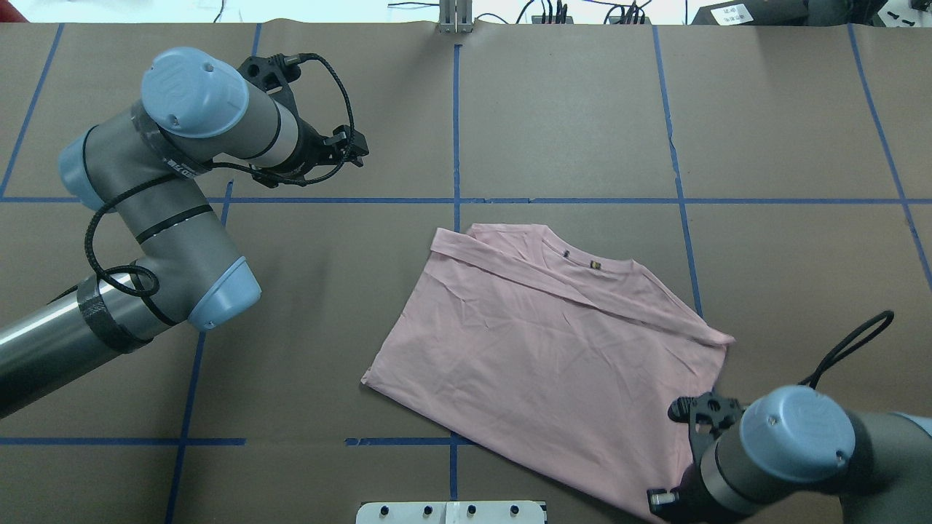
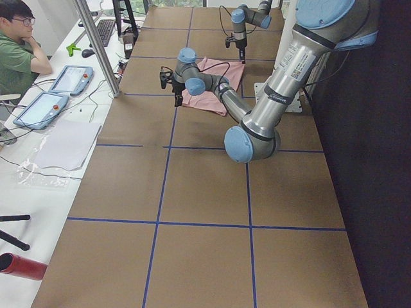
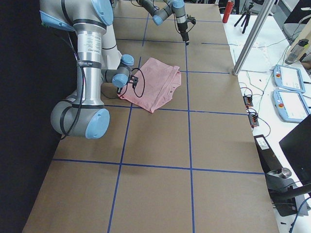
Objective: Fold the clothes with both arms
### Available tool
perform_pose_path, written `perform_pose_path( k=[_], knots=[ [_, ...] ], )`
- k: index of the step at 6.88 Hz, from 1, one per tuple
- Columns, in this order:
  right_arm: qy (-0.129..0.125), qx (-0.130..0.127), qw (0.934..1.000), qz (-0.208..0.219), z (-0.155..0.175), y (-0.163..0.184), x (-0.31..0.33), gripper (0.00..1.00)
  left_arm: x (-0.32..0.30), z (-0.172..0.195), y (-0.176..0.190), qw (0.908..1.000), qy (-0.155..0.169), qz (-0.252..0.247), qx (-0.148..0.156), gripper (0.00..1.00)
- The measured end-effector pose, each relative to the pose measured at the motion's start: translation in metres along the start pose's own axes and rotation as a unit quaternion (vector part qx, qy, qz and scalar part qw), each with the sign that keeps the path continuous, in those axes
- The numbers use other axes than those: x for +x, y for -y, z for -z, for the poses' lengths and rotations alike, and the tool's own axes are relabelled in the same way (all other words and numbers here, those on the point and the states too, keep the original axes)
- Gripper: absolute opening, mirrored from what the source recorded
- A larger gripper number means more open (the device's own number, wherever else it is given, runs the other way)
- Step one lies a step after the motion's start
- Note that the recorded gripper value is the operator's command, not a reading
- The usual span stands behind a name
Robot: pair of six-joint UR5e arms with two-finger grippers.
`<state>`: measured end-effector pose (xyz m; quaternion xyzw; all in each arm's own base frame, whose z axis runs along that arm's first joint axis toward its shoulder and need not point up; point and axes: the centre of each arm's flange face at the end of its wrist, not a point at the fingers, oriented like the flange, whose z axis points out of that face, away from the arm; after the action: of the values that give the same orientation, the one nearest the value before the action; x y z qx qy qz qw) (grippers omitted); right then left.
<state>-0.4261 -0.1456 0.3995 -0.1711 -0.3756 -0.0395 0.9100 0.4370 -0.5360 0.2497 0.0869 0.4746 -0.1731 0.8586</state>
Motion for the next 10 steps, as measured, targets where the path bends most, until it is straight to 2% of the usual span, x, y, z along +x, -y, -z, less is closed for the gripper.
perform_pose_path(
  k=[1,2,3,4,5,6,8,10],
  knots=[
    [0.000,-0.008,0.9998,-0.019,-0.002,-0.011,-0.004,1.00,0.003,0.000,-0.009,1.0000,-0.003,-0.004,-0.006,1.00],
    [0.013,0.000,0.9986,-0.051,0.007,-0.004,-0.008,1.00,0.005,-0.003,-0.028,0.9998,-0.004,0.000,-0.020,1.00],
    [0.042,0.021,0.9963,-0.072,0.028,0.015,-0.019,1.00,0.003,-0.016,-0.065,0.9986,0.006,0.024,-0.047,1.00],
    [0.083,0.050,0.9917,-0.085,0.060,0.041,-0.036,1.00,0.003,-0.030,-0.115,0.9945,0.024,0.068,-0.076,1.00],
    [0.116,0.079,0.9857,-0.093,0.094,0.067,-0.047,1.00,0.009,-0.031,-0.164,0.9879,0.046,0.111,-0.098,1.00],
    [0.139,0.105,0.9809,-0.086,0.123,0.088,-0.050,1.00,0.015,-0.022,-0.204,0.9816,0.069,0.137,-0.114,1.00],
    [0.159,0.141,0.9747,-0.070,0.158,0.113,-0.049,1.00,0.018,-0.017,-0.261,0.9756,0.093,0.158,-0.121,1.00],
    [0.163,0.151,0.9724,-0.070,0.166,0.121,-0.051,1.00,0.016,-0.027,-0.283,0.9739,0.105,0.163,-0.118,1.00]
  ],
)
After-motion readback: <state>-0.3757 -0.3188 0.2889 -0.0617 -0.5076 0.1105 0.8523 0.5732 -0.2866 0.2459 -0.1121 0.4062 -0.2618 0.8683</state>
